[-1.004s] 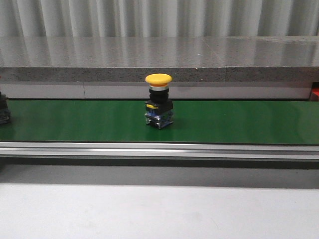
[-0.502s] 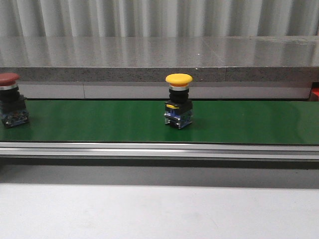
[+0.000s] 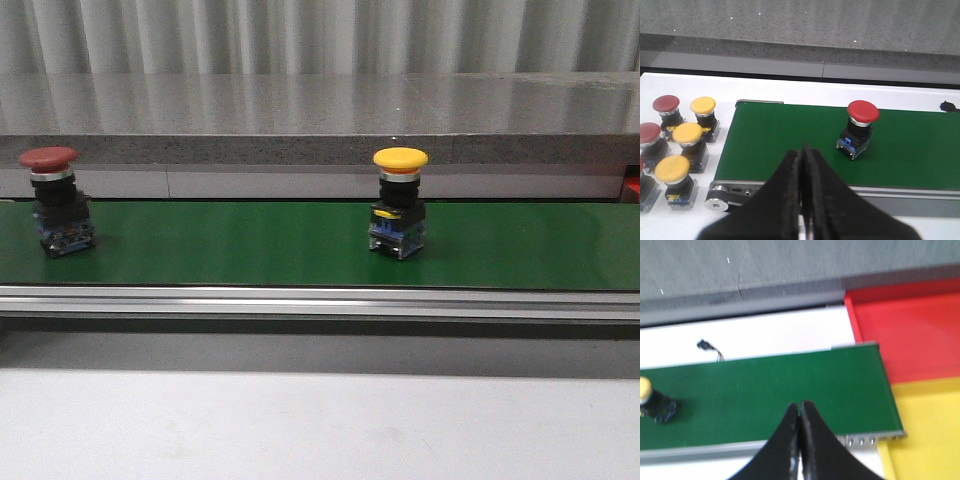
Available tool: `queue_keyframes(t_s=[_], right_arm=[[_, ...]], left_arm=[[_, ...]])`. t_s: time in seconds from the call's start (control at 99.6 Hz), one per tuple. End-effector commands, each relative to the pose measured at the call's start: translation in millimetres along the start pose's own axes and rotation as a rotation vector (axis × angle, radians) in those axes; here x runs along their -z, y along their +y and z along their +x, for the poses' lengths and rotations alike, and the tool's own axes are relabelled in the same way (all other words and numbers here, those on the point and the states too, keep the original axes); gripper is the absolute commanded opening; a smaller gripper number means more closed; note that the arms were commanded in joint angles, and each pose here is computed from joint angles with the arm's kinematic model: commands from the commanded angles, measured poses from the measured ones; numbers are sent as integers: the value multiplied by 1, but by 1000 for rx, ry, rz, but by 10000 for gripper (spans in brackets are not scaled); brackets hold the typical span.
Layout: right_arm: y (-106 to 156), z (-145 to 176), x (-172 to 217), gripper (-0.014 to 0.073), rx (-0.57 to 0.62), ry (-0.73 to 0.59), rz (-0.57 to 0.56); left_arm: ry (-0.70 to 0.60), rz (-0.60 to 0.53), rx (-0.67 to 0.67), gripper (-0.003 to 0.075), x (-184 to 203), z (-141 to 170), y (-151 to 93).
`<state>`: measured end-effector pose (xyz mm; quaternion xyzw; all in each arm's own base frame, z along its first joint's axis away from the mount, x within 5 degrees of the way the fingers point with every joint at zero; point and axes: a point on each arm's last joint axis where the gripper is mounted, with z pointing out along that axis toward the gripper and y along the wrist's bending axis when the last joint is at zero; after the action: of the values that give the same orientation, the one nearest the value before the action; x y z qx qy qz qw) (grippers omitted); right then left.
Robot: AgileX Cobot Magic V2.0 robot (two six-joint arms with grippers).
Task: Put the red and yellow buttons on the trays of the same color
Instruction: 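Grasp the yellow button arriving on the belt with the right gripper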
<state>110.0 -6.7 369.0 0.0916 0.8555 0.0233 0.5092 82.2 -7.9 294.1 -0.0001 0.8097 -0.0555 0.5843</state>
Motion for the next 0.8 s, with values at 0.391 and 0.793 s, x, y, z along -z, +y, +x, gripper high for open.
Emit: queue_keyframes(t_s=[0.391,0.793], right_arm=[[7,-4,-23,577,61,146,-50],[39,5,-109,577,194,386,-313]], left_arm=[[-110,18,8,-19,3,-16,-2],[-110,18,8,-19,3,-16,-2]])
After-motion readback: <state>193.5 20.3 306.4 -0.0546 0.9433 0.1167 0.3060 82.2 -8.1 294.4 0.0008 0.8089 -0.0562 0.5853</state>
